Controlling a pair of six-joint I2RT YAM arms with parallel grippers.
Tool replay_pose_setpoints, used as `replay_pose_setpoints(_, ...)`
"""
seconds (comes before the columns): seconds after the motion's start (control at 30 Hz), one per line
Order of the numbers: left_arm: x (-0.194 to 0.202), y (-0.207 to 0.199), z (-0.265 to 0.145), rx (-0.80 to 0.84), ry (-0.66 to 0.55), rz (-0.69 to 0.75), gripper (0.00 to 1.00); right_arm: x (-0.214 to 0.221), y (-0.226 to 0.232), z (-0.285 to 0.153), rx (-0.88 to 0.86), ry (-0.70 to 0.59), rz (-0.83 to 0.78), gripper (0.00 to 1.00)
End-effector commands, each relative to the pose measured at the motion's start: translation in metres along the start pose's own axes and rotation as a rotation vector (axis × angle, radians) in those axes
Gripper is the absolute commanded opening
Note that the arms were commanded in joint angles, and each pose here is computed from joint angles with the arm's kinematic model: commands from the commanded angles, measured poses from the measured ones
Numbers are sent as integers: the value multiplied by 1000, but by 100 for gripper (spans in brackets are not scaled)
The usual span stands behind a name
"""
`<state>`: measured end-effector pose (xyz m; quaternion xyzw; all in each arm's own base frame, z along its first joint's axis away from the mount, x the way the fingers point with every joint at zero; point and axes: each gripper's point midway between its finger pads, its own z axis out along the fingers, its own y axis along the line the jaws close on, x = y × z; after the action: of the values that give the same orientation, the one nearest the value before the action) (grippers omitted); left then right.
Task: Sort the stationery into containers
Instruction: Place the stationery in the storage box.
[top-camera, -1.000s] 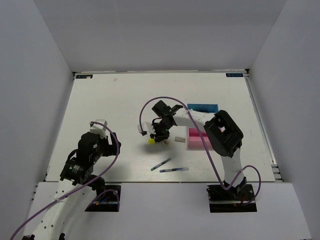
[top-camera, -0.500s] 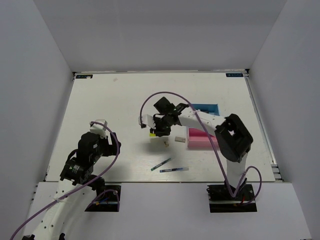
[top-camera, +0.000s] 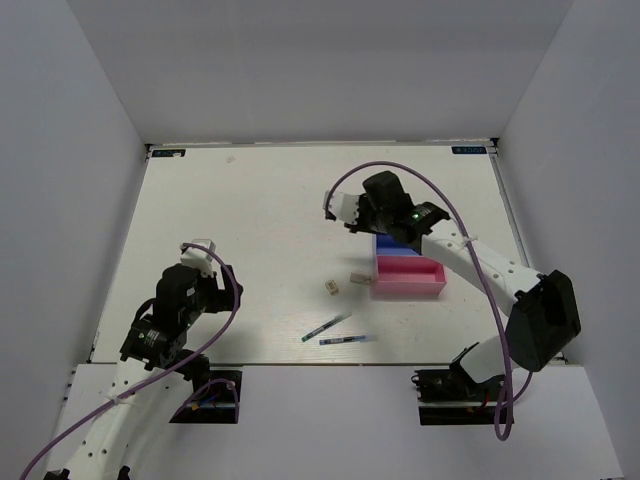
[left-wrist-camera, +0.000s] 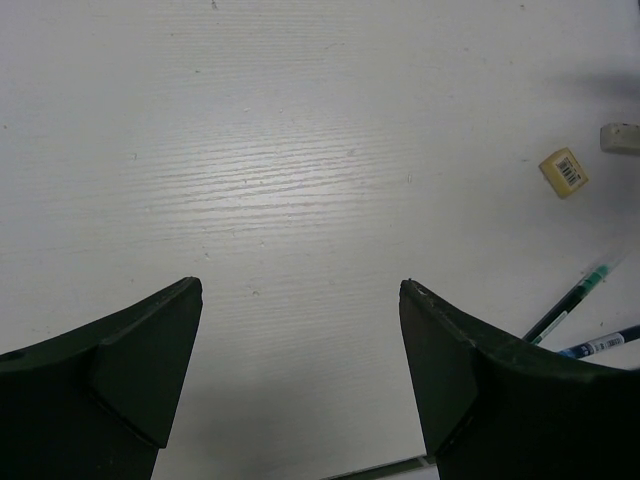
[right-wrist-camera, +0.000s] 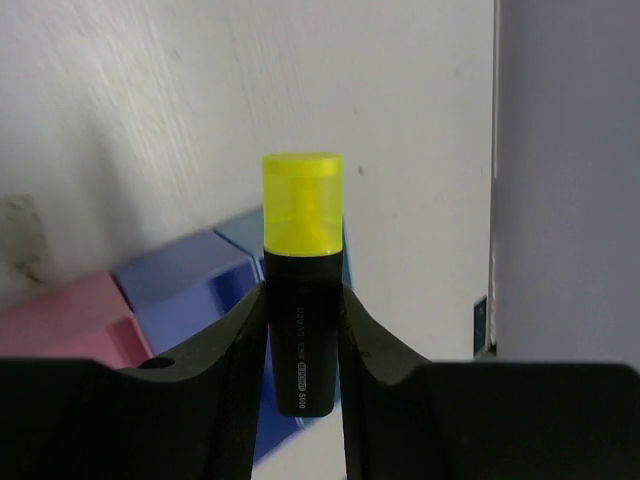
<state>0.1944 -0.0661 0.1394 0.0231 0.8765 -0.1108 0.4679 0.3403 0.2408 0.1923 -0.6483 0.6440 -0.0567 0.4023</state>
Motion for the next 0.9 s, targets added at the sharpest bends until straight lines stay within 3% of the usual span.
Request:
replay_pose_setpoints(0.0, 0, -6, 2, 32, 1, 9, 90, 42, -42, -16, 179, 135, -62, 0)
replay_pose_setpoints(0.23, 3, -7, 3, 39, 17, 10, 90, 108, -54, -14, 169, 216, -78, 0)
replay_pose_setpoints(0.6, 4, -7, 4, 41, 26, 13, 90, 122, -39, 24, 6, 101, -232, 0)
replay_pose_setpoints(0.83, 3, -9, 4, 47, 25, 16, 90, 131, -49, 43, -31, 109, -236, 0)
replay_pose_setpoints(0.87, 4, -8, 4, 46, 27, 16, 90, 129, -51, 43, -31, 100, -232, 4)
